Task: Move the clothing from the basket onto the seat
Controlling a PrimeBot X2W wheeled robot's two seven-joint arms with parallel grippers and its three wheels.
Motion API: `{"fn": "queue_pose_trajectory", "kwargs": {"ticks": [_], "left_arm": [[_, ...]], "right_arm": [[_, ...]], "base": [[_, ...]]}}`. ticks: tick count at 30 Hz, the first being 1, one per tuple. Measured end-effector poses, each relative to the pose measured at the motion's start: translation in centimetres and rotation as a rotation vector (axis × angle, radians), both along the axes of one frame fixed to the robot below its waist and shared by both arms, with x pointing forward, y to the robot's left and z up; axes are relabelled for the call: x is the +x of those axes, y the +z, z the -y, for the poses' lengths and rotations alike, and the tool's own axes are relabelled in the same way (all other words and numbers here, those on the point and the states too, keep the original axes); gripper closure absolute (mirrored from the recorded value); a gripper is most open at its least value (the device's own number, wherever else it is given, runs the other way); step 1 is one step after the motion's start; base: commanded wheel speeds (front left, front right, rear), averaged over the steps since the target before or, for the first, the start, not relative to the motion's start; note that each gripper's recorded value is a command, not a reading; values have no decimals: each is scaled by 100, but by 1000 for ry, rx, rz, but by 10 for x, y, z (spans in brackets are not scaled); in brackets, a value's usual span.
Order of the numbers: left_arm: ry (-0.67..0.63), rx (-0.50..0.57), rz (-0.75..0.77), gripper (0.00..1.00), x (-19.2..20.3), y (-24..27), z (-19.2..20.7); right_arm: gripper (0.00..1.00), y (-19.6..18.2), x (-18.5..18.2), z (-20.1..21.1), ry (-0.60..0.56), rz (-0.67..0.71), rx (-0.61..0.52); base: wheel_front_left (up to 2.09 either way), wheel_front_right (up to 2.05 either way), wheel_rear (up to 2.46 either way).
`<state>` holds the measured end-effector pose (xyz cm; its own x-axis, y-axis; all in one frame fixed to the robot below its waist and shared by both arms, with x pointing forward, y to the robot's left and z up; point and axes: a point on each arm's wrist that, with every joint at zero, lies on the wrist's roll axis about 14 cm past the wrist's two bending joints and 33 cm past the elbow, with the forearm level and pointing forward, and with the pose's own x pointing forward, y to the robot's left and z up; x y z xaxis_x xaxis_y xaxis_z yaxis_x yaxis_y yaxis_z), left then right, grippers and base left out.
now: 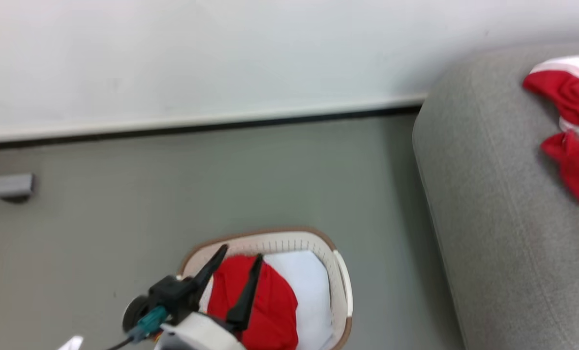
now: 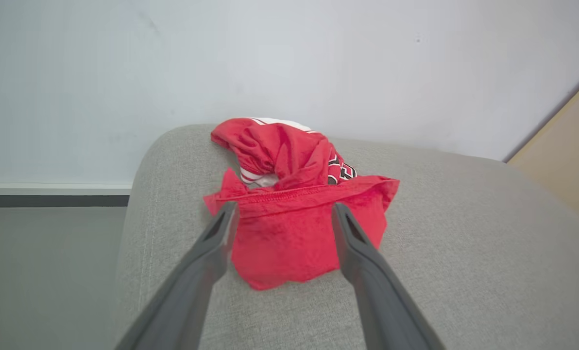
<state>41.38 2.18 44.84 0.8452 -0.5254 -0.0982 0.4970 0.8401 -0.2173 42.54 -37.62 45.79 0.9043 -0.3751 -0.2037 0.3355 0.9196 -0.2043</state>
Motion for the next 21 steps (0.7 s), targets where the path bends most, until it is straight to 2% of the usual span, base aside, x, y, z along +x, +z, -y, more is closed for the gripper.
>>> {"fn": "queue_pose_trajectory", "kwargs": {"ticks": [9,18,21], "left_arm": [[237,33,42,0,-21,17,-66],[465,66,95,0,-61,34,-142],[521,68,115,0,-71,39,-162]], "right_arm": [[0,29,-27,-66,143,158,7],[0,36,-58,-136,274,256,112],[0,33,-66,-150,315,256,117]], "base": [[0,0,0],[0,0,0],[0,0,0]]}}
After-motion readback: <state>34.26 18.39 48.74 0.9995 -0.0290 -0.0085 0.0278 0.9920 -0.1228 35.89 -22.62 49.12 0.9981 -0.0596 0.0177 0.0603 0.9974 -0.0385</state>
